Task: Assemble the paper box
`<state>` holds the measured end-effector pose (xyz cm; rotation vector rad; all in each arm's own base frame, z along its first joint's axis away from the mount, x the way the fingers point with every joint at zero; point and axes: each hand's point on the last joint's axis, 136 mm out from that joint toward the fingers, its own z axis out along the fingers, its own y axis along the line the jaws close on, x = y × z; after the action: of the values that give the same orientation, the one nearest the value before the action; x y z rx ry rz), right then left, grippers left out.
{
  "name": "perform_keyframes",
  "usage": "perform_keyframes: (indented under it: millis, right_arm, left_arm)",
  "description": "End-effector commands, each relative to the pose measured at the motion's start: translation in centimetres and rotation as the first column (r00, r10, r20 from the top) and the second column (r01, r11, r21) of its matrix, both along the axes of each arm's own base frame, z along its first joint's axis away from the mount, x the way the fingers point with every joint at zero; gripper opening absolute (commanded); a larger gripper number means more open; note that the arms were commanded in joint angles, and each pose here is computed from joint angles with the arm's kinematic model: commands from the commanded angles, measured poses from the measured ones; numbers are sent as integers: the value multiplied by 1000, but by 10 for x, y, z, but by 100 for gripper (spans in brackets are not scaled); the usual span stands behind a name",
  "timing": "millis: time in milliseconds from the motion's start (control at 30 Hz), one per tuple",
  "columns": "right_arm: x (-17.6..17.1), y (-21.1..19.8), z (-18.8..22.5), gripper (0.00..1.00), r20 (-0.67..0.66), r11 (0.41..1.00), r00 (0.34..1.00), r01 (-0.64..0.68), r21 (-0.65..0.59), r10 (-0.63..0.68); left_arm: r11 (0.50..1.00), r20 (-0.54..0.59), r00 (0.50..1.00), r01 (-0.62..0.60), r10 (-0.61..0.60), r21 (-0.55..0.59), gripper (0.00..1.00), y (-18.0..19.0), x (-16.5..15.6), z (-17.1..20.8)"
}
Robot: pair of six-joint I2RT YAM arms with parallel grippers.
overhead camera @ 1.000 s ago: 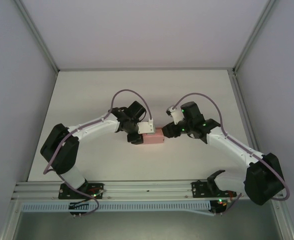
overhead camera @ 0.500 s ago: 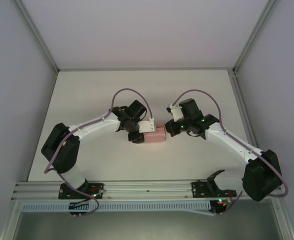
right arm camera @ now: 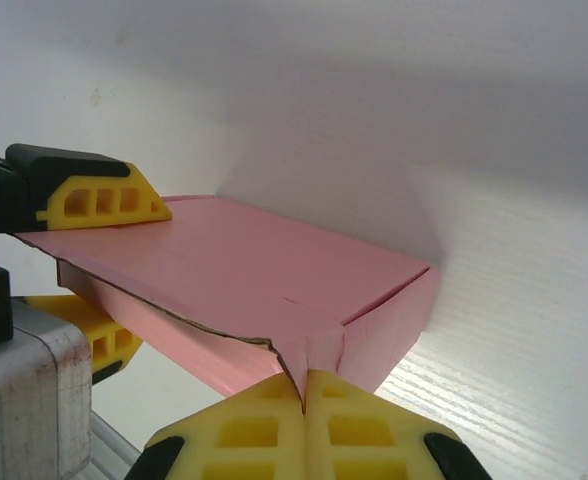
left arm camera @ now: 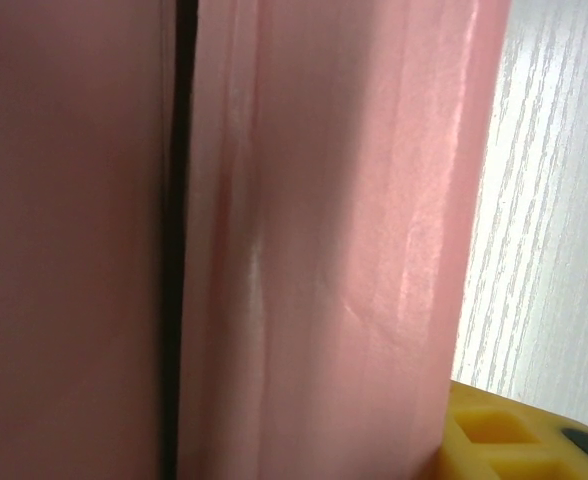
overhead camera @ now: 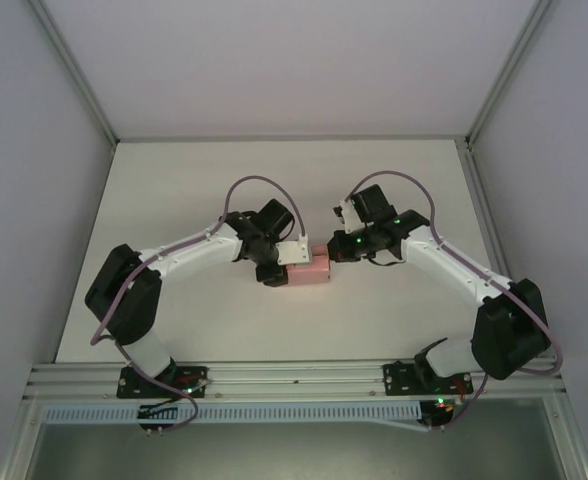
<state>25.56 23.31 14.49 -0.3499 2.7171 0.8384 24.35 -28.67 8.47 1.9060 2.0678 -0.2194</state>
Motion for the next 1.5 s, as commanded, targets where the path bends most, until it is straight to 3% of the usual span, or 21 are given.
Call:
perform_keyframes:
  millis: [0,300,467,600,733,867,1033,1167,1200,1400,1467]
  right_arm:
    - [-7,25,27,4,-66,986,998,-7,164,18]
    - [-4,32,40,7,-118,974,993,21,225,5]
    - [-3,16,30,5,-44,993,999,-14,115,19]
    - [-3,3,11,5,95,996,995,-34,83,27]
    - [3,-17,-13,4,177,1000,984,32,1,-31]
    - [0,-22,-25,4,289,995,957,13,-98,16]
    - [3,-37,-44,4,327,980,945,95,-176,-33]
    - [4,-37,-47,1,349,972,934,147,-181,-77]
    - [5,-40,-48,0,357,967,930,170,-191,-93]
    - [7,-33,-31,0,437,946,891,238,-222,-121]
    - [7,-36,-32,0,436,931,889,269,-246,-142]
  left_arm:
    - [999,-9,999,-38,38,30,48,2,7,-10]
    - [997,-17,999,-49,50,59,48,5,8,-20]
    - [996,-24,998,-59,61,61,48,4,10,-23]
    - [996,-30,997,-63,65,55,47,5,11,-22]
    - [996,-27,997,-69,70,49,48,4,12,-20]
    - [997,-27,997,-73,74,40,48,2,13,-19]
    - [995,-22,995,-93,94,17,49,-1,15,-14]
    - [993,1,994,-110,110,-35,60,-6,19,2]
    - [992,8,994,-113,114,-54,70,-8,19,8]
    - [969,53,980,-181,193,-169,100,-13,24,44]
    - [953,71,967,-226,245,-201,100,-8,25,55]
